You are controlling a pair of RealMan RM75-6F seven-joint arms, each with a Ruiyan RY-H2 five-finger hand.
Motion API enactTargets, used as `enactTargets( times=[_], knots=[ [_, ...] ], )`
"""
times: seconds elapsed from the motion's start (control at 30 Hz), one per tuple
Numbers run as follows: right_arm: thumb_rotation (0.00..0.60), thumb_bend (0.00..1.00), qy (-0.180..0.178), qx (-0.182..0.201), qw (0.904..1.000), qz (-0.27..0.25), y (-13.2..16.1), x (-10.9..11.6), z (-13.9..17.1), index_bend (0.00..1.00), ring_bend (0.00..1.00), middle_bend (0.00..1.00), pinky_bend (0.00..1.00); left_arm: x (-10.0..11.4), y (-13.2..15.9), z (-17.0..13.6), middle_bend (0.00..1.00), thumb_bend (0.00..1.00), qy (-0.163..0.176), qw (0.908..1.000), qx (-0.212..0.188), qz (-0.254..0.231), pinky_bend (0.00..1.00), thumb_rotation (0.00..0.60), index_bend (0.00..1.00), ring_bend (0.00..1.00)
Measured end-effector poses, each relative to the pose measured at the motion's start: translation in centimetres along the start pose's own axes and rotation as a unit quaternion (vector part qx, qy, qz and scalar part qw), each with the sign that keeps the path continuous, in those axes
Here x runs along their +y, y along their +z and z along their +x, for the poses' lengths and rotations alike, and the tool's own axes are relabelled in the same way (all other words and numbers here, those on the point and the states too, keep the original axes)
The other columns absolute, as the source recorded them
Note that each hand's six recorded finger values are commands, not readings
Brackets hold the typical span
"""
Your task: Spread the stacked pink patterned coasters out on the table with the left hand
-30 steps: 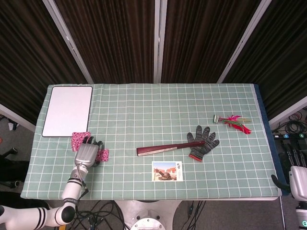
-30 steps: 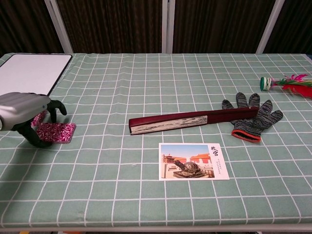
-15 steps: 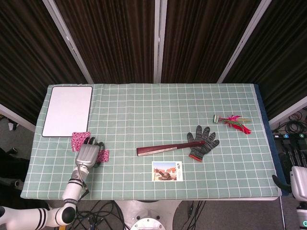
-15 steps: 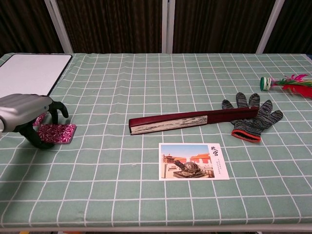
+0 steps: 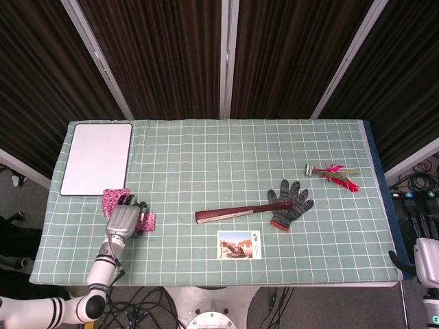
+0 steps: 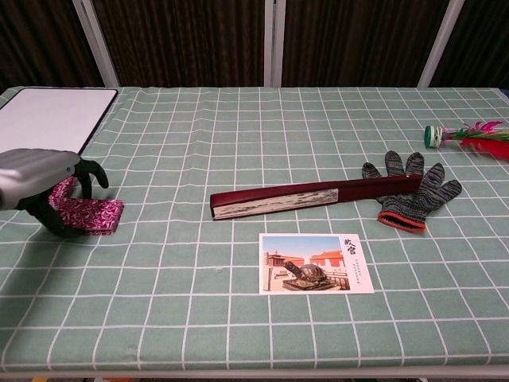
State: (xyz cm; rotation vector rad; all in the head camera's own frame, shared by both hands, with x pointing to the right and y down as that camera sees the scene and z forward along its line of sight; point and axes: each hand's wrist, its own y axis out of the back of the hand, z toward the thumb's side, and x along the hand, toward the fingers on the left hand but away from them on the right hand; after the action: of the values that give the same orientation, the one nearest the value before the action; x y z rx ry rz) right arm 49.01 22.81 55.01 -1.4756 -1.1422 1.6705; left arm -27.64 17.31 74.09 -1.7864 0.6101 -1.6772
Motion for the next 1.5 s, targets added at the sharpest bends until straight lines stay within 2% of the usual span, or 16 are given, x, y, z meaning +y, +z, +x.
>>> enactTargets(
  times=[0.33,0.53,0.87,1.0,1.03,1.07,1.17,1.2,1.37,1.5],
  knots=[
    [0.600,0.14,0.001,-0.001,1.0000,0.000,0.0,0.0,-0.1,0.00,0.00,0.00,0.00,0.7,-0.1,-0.1,0.39,0.21,0.005,0.9999,-0.002,-0.015,0.08,0.600,0.27,0.08],
    [0.600,0.14,0.001,-0.001,1.0000,0.000,0.0,0.0,-0.1,0.00,0.00,0.00,0.00,2.1,0.3,0.5,0.39,0.22,0.014,0.9997,-0.006,-0.019,0.08,0.600,0.27,0.08],
    [0.600,0.14,0.003,-0.008,1.0000,-0.004,-0.5,-0.1,-0.3,0.00,0.00,0.00,0.00,4.5,1.8,3.9,0.40,0.22,0.013,0.9997,-0.002,-0.022,0.08,0.600,0.28,0.09],
    [0.600,0.14,0.001,-0.012,0.9999,-0.007,-0.8,0.0,-0.4,0.00,0.00,0.00,0.00,4.7,2.4,5.2,0.40,0.22,0.015,0.9997,0.001,-0.018,0.08,0.600,0.28,0.09],
    [0.600,0.14,0.000,-0.013,0.9999,-0.009,-0.9,0.1,-0.4,0.00,0.00,0.00,0.00,4.6,2.5,5.4,0.39,0.22,0.015,0.9997,0.002,-0.018,0.08,0.600,0.28,0.09],
    [0.600,0.14,-0.001,-0.014,0.9999,-0.010,-1.0,0.2,-0.4,0.00,0.00,0.00,0.00,4.6,2.7,5.7,0.34,0.22,0.015,0.9997,0.002,-0.019,0.08,0.600,0.26,0.08],
    [0.600,0.14,-0.002,-0.017,0.9998,-0.012,-1.3,0.3,-0.4,0.00,0.00,0.00,0.00,4.6,3.1,6.0,0.05,0.18,0.020,0.9994,-0.002,-0.028,0.08,0.600,0.17,0.02],
    [0.600,0.14,-0.002,-0.017,0.9998,-0.012,-1.4,0.3,-0.4,0.00,0.00,0.00,0.00,4.7,3.2,6.0,0.00,0.17,0.024,0.9992,-0.005,-0.032,0.08,0.600,0.14,0.00],
    [0.600,0.14,0.001,-0.015,0.9998,-0.013,-1.3,0.1,-0.4,0.00,0.00,0.00,0.00,5.5,3.7,5.8,0.00,0.14,0.052,0.9971,-0.024,-0.051,0.08,0.600,0.12,0.00],
    [0.600,0.14,0.000,-0.011,0.9999,-0.012,-1.0,0.2,-0.3,0.00,0.00,0.00,0.00,5.8,3.1,5.4,0.00,0.14,0.058,0.9969,-0.021,-0.049,0.08,0.600,0.12,0.00]
  ],
)
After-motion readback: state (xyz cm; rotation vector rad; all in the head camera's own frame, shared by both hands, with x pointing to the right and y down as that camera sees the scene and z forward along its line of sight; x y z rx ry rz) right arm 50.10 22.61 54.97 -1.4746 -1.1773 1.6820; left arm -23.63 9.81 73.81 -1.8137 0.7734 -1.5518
